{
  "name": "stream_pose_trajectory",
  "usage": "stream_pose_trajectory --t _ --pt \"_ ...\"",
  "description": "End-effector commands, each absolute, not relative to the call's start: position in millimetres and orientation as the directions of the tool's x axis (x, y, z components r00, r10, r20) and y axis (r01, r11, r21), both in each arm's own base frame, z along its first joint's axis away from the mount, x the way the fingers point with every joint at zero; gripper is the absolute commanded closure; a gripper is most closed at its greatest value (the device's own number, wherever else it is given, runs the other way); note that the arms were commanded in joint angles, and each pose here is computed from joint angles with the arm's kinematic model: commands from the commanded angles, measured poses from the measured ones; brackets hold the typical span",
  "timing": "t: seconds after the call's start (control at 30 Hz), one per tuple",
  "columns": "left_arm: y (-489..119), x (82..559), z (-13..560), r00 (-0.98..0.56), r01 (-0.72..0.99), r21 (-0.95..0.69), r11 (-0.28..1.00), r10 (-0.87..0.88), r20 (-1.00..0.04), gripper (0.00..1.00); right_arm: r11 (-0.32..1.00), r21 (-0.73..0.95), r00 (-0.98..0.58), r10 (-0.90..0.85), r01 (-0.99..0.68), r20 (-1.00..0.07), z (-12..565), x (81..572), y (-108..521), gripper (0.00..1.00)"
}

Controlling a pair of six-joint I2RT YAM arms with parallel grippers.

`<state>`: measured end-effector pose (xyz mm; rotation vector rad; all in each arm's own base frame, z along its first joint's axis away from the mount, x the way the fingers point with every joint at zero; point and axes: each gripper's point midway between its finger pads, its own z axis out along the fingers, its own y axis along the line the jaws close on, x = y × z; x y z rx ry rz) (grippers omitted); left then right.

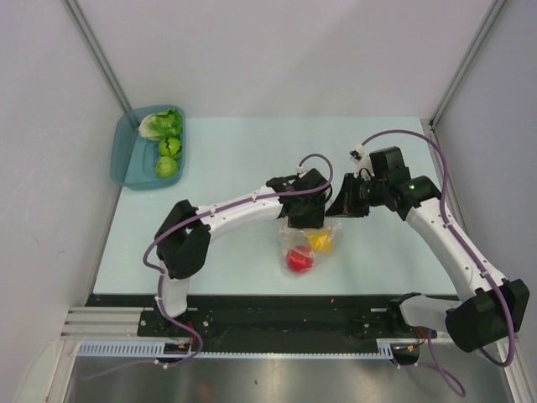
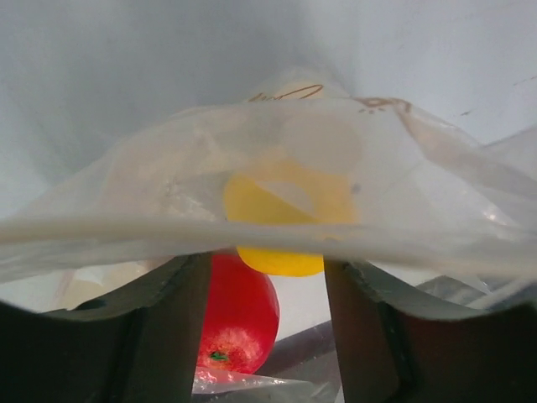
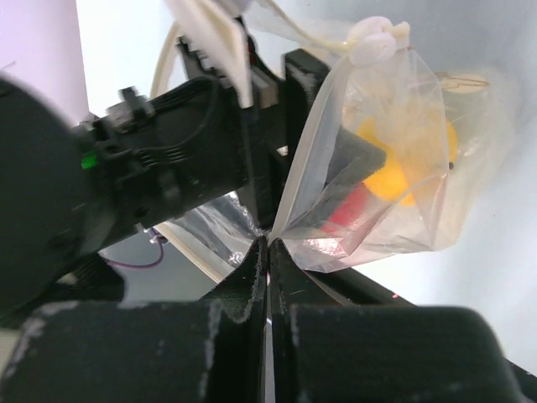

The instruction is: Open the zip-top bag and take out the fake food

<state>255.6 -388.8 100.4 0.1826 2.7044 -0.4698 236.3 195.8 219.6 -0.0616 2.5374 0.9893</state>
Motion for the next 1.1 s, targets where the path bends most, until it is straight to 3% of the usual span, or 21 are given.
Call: stream_pose_trajectory --t 0.0,0.43,0.83,1.07 --pt "-399.7 254.0 101.4 -0.912 0.250 -0.344 0.905 0.101 -0.397 0.37 0.732 0.649 -0.903 0.111 -0.207 -0.414 228.7 232.2 195.5 1.00" --pt "-419.3 222.2 89.8 -0.888 0.425 -0.450 0.785 0.267 -0.374 0.26 0.780 0.594 -0.905 0.089 -0.197 -0.417 205.0 214.1 174.7 1.00" --pt "-429.3 219.0 60.7 -0.905 0.406 -0.449 0.796 0.281 -0.320 0.21 0.784 0.593 -0.906 0.100 -0.183 -0.412 199.4 205.2 166.1 1.00" --pt "-438.5 213.9 58.9 -0.911 0.400 -0.504 0.766 0.273 -0.308 0.25 0.786 0.592 -0.907 0.101 -0.180 -0.410 199.2 204.9 164.3 1.00"
